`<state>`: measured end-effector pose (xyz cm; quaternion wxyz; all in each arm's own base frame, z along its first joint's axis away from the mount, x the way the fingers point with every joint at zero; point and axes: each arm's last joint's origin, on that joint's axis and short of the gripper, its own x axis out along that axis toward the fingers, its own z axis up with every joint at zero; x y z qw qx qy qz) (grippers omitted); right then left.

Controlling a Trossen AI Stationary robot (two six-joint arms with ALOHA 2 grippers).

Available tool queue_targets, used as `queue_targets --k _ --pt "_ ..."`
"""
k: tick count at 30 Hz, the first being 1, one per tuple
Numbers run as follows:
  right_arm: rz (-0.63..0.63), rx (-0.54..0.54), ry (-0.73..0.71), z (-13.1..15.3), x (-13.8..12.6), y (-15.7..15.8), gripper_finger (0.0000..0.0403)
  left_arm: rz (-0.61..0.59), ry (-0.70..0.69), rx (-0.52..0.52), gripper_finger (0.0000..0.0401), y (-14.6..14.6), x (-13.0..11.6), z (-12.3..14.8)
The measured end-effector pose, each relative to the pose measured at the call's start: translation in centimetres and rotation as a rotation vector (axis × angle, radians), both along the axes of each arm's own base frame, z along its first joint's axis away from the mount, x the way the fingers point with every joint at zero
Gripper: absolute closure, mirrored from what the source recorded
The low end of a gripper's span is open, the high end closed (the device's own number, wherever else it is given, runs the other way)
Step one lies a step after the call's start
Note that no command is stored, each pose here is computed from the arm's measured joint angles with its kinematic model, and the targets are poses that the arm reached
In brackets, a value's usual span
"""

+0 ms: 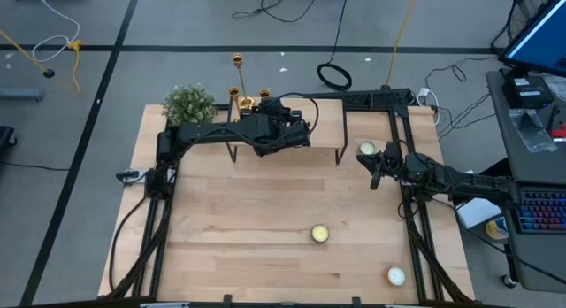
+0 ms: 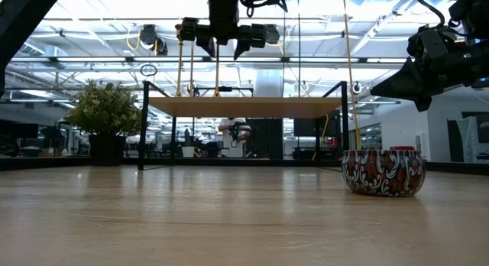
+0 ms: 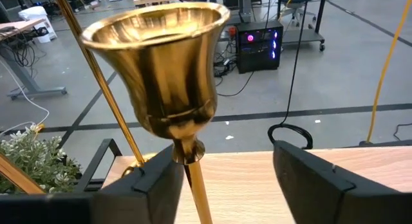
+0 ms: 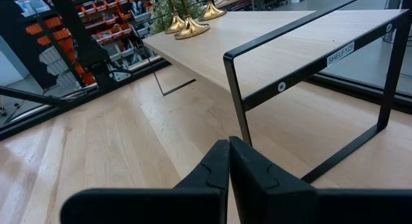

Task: Pick & Place candle stick holders
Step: Put the gold candle holder on the shelf

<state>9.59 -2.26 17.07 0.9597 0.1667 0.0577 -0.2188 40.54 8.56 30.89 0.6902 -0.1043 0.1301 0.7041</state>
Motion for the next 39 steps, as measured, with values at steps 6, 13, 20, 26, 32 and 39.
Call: queue_targets --k 6,13,20,26,32,39 --pt "0.0 0.0 0.0 0.0 0.0 0.0 0.0399 -0.004 -0.004 -0.003 0.0105 -0.1 0.1 0.0" --pt "0.0 0.0 0.0 0.0 0.0 0.0 0.0399 -0.03 -0.044 -0.001 0.0085 -0.8 -0.9 2.1" --pt "0.0 -0.001 -0.004 0.0 0.0 0.0 0.0399 -0.059 -0.138 0.008 0.0084 -2.0 -2.3 5.0" --pt "0.0 -0.001 -0.004 0.0 0.0 0.0 0.0399 -0.106 -0.262 0.037 0.0084 -3.0 -3.5 8.3" --pt "0.0 -0.001 -0.007 0.1 0.0 0.0 0.0399 -0.212 -0.439 0.074 0.0084 -4.3 -4.8 13.0" --pt "0.0 -0.002 -0.007 0.1 0.0 0.0 0.0399 -0.458 -0.579 0.068 0.0084 -7.7 -4.2 15.8"
